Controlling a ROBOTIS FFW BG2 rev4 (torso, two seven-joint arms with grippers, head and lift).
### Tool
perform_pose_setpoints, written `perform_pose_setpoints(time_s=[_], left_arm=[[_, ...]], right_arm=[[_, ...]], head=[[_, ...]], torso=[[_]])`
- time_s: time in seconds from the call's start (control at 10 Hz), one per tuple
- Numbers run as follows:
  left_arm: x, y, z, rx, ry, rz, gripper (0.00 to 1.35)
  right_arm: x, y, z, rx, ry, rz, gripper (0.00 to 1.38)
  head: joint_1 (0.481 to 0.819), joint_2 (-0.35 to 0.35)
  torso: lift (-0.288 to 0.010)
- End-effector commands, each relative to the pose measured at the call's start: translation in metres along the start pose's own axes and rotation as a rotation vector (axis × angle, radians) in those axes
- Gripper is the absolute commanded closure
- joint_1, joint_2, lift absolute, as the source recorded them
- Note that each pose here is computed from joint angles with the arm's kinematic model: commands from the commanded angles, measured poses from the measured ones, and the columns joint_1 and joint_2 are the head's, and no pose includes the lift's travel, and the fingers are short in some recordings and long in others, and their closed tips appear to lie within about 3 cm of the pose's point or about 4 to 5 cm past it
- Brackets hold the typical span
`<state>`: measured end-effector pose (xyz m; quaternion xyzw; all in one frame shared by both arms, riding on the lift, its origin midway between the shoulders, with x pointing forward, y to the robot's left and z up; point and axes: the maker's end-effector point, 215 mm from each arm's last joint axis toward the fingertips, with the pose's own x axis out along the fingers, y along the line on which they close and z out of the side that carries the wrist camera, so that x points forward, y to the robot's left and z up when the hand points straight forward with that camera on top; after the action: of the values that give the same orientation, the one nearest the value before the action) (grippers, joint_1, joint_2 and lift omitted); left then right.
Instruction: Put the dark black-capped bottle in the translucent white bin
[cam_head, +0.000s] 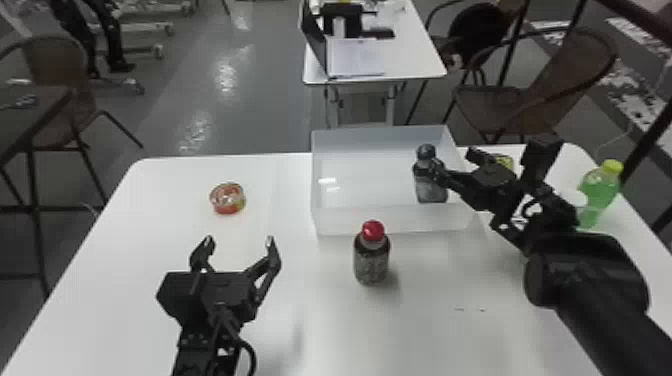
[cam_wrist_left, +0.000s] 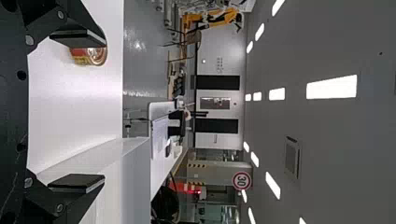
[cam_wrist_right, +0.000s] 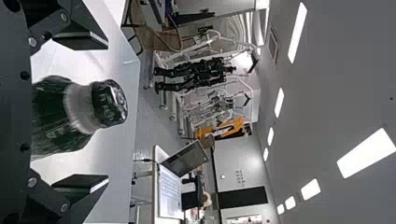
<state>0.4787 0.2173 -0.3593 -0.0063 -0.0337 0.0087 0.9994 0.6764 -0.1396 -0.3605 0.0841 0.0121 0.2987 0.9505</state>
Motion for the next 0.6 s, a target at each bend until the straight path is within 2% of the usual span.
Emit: perform_pose_setpoints(time_s=[0.0, 0.2, 0.4, 0.5], left_arm=[[0.000, 0.000, -0.001, 0.002, 0.001, -0.001, 0.26], [0.000, 0.002, 0.001, 0.004, -0.005, 0.001, 0.26], [0.001, 0.003, 0.005, 0.008, -0.016, 0.003, 0.26], [0.002, 0.001, 0.007, 0.007, -0.022, -0.002, 0.26]], right_arm=[[0.001, 0.003, 0.000, 0.021, -0.015, -0.002, 0.00], [0.002, 0.025, 0.011, 0.045, -0.061, 0.023, 0.00], [-0.003, 0.067, 0.031, -0.012, -0.062, 0.034, 0.00], [-0.015, 0.087, 0.037, -0.005, -0.082, 0.021, 0.00]], head=[[0.695, 0.073], [0.695, 0.077], [0.695, 0.095], [0.695, 0.112]], torso=[[-0.094], [-0.094], [-0.094], [-0.094]])
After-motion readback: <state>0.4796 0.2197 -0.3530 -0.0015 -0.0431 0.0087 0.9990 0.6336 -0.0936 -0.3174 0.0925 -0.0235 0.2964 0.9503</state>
